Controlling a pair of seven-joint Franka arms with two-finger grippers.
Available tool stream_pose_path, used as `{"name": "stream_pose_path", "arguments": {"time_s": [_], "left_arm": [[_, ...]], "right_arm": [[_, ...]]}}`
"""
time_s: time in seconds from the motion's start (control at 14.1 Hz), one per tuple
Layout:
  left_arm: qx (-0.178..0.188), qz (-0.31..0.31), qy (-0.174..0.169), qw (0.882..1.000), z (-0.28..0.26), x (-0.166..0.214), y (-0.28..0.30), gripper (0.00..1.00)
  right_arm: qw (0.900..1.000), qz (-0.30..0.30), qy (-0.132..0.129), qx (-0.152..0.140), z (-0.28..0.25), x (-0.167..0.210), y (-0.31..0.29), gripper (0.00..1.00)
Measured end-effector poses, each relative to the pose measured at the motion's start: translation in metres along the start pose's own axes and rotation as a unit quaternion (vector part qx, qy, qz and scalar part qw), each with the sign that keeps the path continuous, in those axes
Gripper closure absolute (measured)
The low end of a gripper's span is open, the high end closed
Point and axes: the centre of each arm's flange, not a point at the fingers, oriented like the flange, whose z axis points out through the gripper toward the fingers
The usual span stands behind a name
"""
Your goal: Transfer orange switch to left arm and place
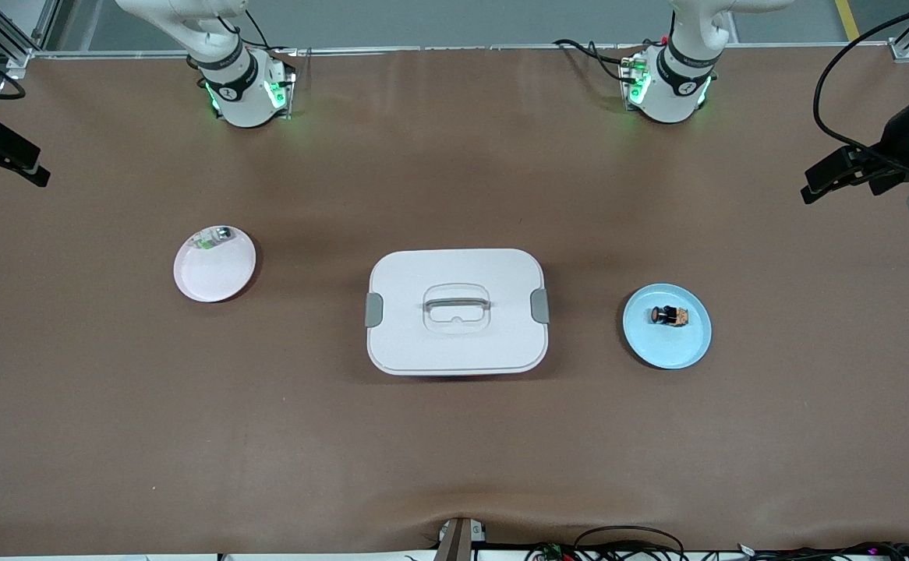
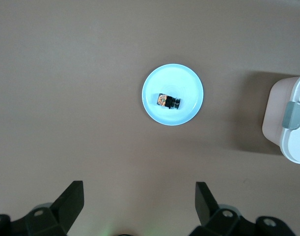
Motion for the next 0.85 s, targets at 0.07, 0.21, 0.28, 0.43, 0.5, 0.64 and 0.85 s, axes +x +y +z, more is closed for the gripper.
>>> {"name": "stream_pose_path", "arguments": {"time_s": [0.07,0.21,0.28,0.43,0.5,0.64,0.85], "left_arm": [[0.0,0.0,0.001,1.0,0.0,0.0,-0.001,0.0],[-0.001,0.009,0.01,1.0,-0.002,0.002,-0.002,0.0],[-0.001,0.02,0.016,1.0,-0.003,0.004,-0.003,0.0],[-0.001,0.033,0.024,0.999,-0.005,0.005,-0.003,0.0],[-0.001,0.034,0.025,0.999,-0.006,0.005,-0.003,0.0],[-0.001,0.036,0.025,0.999,-0.006,0.005,-0.001,0.0],[-0.001,0.044,0.025,0.999,-0.006,0.003,0.008,0.0]], "right_arm": [[1.0,0.0,0.0,0.0,0.0,0.0,0.0,0.0],[1.0,0.0,0.0,0.0,0.0,0.0,0.0,0.0],[1.0,0.0,0.0,0.0,0.0,0.0,0.0,0.0],[1.0,-0.001,0.0,0.0,0.0,0.0,-0.001,0.0],[1.0,-0.001,0.0,0.0,0.0,0.0,-0.001,0.0],[1.0,-0.001,-0.001,0.0,0.001,0.0,-0.001,0.0],[1.0,-0.001,-0.001,0.0,0.001,0.0,-0.001,0.0]]}}
